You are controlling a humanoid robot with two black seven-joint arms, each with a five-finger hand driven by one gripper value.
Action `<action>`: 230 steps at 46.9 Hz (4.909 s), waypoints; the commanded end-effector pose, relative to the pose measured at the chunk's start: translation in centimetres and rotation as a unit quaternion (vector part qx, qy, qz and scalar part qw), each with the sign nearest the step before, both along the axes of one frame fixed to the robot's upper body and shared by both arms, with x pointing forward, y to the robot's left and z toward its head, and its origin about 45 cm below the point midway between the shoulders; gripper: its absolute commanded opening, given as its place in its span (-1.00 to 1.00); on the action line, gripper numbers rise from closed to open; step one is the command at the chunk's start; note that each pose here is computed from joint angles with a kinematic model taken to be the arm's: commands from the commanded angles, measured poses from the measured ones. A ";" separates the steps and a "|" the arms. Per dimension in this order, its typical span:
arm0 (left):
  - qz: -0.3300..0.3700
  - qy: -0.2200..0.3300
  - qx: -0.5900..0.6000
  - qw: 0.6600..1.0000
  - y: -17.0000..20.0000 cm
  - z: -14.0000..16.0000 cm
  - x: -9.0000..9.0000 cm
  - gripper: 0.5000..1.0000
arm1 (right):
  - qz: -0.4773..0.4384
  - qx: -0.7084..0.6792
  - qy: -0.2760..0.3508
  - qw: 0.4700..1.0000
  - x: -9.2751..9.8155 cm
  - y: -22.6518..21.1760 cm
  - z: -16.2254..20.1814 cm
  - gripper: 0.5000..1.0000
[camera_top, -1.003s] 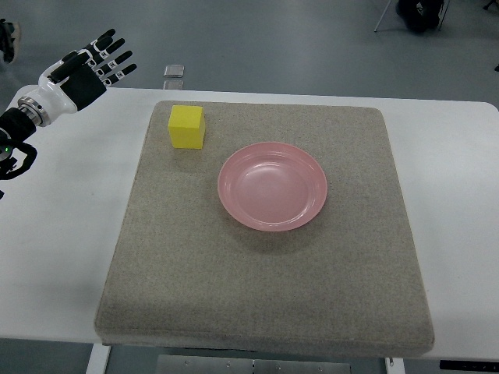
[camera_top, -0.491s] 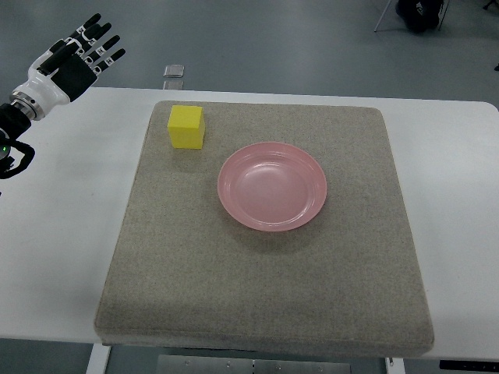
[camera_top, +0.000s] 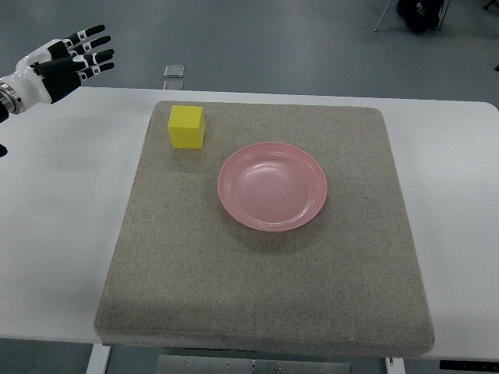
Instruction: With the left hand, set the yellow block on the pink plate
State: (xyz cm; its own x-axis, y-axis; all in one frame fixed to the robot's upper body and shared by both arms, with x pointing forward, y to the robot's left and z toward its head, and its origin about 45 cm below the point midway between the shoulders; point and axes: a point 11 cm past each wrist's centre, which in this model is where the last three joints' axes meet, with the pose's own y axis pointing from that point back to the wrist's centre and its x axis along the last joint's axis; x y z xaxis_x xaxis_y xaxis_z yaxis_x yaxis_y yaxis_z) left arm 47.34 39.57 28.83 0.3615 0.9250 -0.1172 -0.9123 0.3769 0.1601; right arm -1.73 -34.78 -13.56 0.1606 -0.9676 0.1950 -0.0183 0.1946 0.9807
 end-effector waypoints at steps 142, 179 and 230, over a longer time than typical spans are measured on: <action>-0.288 -0.217 0.550 0.753 -18.5 2.7 -1.8 -1.00 | 0.000 0.000 0.001 1.000 -0.1 0.0 0.0 0.69; -0.381 -0.275 0.538 0.700 -28.7 -3.9 -5.9 -1.00 | 0.000 0.000 0.001 1.000 -0.1 0.0 0.0 0.69; -0.207 -0.099 0.244 0.942 -17.4 -0.6 -2.5 0.98 | 0.000 0.000 0.000 1.000 0.0 0.0 0.0 0.69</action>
